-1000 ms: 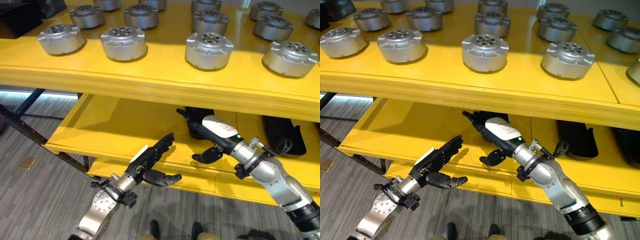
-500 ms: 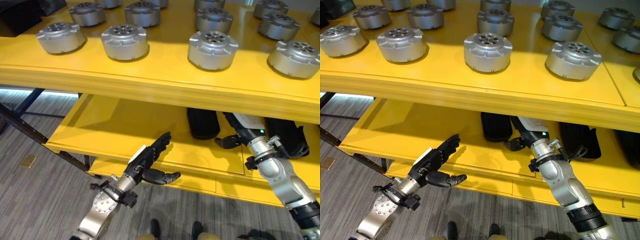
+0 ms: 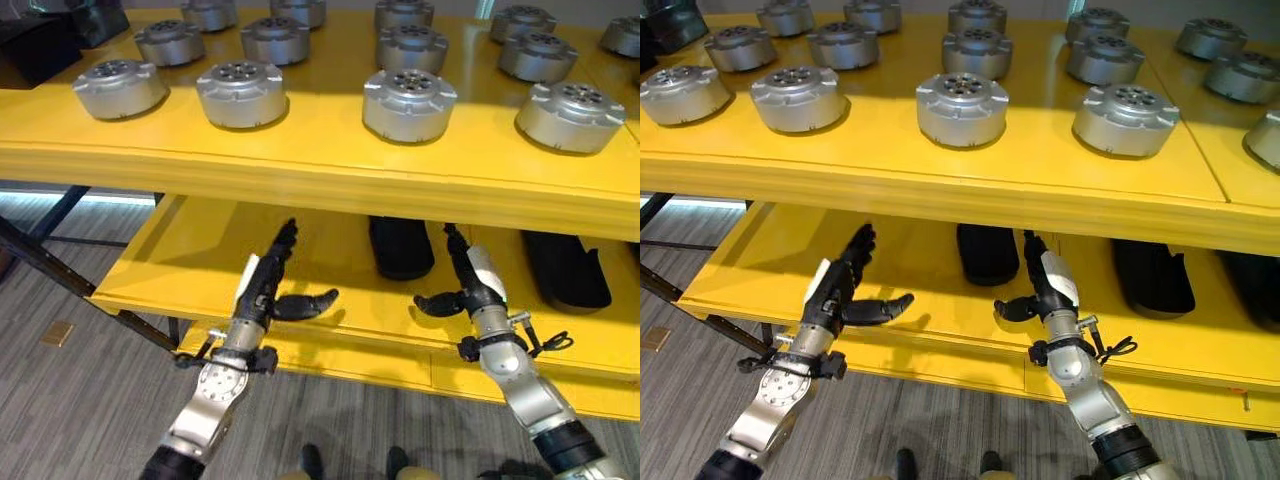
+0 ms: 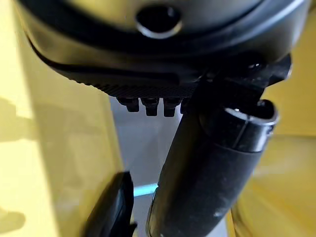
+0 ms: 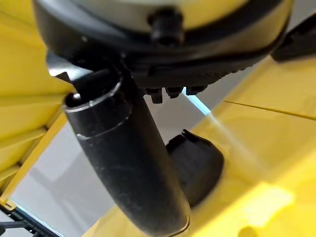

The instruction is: Move parts from the plastic box to the shelf.

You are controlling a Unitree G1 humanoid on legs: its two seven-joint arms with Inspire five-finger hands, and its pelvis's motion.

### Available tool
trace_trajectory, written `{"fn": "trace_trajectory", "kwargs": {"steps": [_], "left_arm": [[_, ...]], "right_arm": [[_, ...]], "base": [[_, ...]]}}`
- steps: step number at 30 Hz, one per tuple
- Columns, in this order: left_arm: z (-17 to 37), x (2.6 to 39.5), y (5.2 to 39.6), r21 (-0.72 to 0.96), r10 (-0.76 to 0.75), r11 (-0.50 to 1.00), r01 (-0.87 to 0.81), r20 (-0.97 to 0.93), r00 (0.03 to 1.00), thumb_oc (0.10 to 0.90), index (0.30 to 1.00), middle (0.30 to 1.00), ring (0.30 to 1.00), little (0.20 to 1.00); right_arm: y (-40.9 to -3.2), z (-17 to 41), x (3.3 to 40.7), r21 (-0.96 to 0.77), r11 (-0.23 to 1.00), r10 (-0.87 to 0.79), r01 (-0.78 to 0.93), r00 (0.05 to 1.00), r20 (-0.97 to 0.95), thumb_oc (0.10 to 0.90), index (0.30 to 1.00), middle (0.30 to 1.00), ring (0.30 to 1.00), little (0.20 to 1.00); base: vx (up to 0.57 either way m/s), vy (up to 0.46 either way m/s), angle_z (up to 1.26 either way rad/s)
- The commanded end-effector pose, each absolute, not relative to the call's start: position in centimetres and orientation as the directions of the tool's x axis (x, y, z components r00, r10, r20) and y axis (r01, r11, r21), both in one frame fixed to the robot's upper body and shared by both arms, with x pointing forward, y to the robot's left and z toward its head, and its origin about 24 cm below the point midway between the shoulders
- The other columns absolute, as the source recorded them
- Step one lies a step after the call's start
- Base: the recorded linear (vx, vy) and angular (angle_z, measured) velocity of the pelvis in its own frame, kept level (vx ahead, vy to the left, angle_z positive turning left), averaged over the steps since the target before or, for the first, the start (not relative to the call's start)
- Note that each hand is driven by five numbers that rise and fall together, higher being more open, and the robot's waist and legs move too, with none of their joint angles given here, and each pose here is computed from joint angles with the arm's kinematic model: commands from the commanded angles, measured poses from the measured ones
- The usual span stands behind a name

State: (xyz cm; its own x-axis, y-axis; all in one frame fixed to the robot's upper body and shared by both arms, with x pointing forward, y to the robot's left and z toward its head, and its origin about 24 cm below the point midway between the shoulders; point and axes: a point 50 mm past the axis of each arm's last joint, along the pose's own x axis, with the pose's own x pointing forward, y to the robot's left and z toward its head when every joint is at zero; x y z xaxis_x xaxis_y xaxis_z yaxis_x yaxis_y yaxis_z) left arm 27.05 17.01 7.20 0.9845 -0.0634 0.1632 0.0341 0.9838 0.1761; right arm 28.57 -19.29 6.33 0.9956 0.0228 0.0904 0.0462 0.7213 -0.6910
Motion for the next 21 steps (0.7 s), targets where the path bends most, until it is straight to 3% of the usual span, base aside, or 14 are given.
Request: {"fn": "trace_trajectory", "kwargs": {"steps": [1, 6, 11, 21], "left_arm": [[9.9, 29.2, 16.7, 0.146, 0.031, 0.986, -0.076, 0.288, 0.957, 0.900, 1.000, 1.000, 1.000, 1.000], [8.3, 30.9, 15.1, 0.052, 0.089, 0.994, -0.098, 0.155, 0.984, 0.900, 1.000, 1.000, 1.000, 1.000], [6.9, 31.9, 13.6, 0.009, 0.108, 0.994, -0.109, 0.056, 0.993, 0.900, 1.000, 1.000, 1.000, 1.000], [4.3, 32.0, 12.2, -0.075, 0.161, 0.983, -0.167, -0.078, 0.984, 0.900, 1.000, 1.000, 1.000, 1.000]], "right_arm": [[-17.8, 11.1, 31.0, -0.648, 0.752, 0.095, 0.118, 0.954, 0.284, 0.900, 1.000, 1.000, 1.000, 1.000], [-16.9, 10.4, 31.7, -0.632, 0.771, 0.094, 0.083, 0.966, 0.241, 0.900, 1.000, 1.000, 1.000, 1.000], [-16.9, 10.3, 32.2, -0.645, 0.747, 0.035, 0.158, 0.960, 0.276, 0.900, 1.000, 1.000, 1.000, 1.000], [-16.4, 10.0, 32.5, -0.567, 0.812, 0.025, 0.135, 0.964, 0.265, 0.900, 1.000, 1.000, 1.000, 1.000]], "base": [[0.04, -0.006, -0.14], [0.06, -0.006, -0.09], [0.03, 0.001, -0.12], [0.04, -0.001, -0.12]]}}
